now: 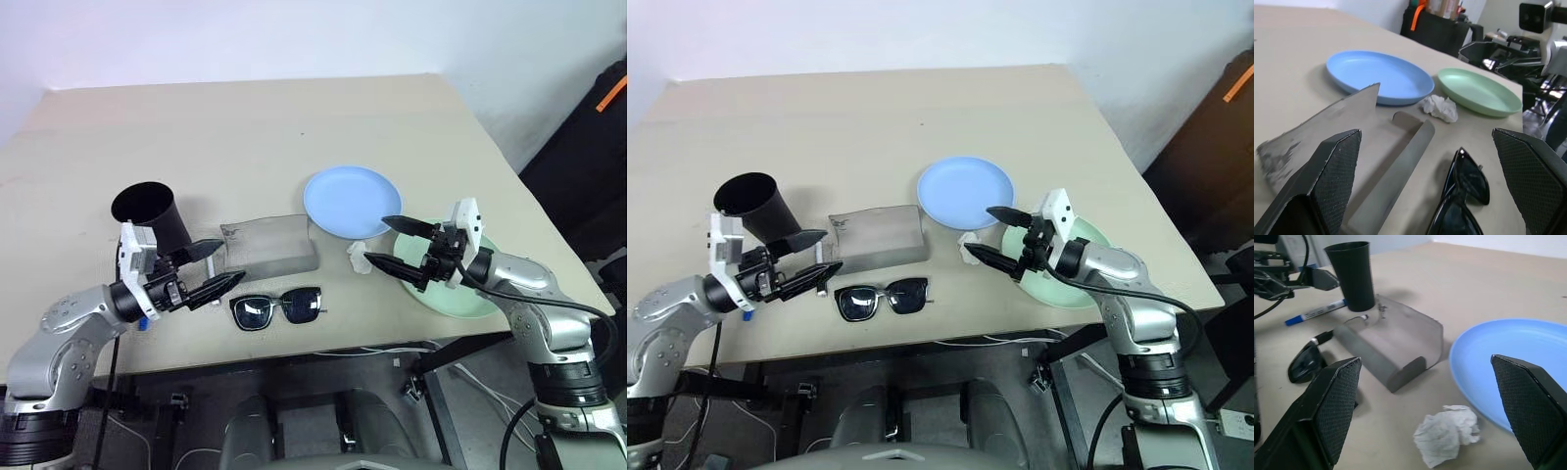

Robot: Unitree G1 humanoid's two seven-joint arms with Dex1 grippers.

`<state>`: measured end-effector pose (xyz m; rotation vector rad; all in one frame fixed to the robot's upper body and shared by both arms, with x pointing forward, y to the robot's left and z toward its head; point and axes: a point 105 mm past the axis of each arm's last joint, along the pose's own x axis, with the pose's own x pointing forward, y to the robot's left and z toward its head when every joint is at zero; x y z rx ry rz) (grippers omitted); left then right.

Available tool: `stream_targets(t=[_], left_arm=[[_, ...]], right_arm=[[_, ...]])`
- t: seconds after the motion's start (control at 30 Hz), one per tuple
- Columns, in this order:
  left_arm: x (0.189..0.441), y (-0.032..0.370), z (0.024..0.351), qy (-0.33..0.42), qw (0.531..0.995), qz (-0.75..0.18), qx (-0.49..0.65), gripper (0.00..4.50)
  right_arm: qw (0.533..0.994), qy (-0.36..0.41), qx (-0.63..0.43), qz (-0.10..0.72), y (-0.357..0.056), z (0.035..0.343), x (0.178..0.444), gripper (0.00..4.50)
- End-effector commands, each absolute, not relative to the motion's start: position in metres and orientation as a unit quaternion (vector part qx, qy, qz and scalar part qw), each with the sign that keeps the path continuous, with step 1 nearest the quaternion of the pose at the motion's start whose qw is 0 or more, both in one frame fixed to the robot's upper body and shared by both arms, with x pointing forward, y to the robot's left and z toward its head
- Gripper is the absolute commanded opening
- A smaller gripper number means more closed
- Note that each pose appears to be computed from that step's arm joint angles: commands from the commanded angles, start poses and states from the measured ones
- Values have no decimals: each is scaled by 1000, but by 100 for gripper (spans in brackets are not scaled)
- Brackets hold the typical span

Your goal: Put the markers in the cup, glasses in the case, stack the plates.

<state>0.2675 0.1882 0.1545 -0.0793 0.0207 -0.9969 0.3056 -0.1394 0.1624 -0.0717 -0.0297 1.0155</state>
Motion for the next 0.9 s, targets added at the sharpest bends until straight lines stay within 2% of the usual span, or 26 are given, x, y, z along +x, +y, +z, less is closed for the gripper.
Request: stream_targets(t=[0.03, 0.23, 0.37, 0.5, 0.7, 0.9], left_arm=[[271, 185, 159, 2, 871, -490, -26, 450], [278, 178, 165, 0, 860, -510, -15, 450], [279, 169, 166, 2, 853, -522, -16, 450], [279, 159, 165, 9, 845, -534, -18, 450], [279, 150, 160, 25, 834, -551, -14, 450], [282, 146, 145, 53, 831, -554, 14, 450]], right_arm=[[878, -41, -54, 473, -146, 176, 302, 446], [888, -38, -51, 456, -152, 175, 296, 446], [897, -6, -59, 438, -164, 170, 293, 446], [898, 64, -38, 434, -176, 162, 288, 446], [893, 168, -67, 412, -186, 140, 275, 446], [885, 237, -88, 391, -186, 125, 269, 446]])
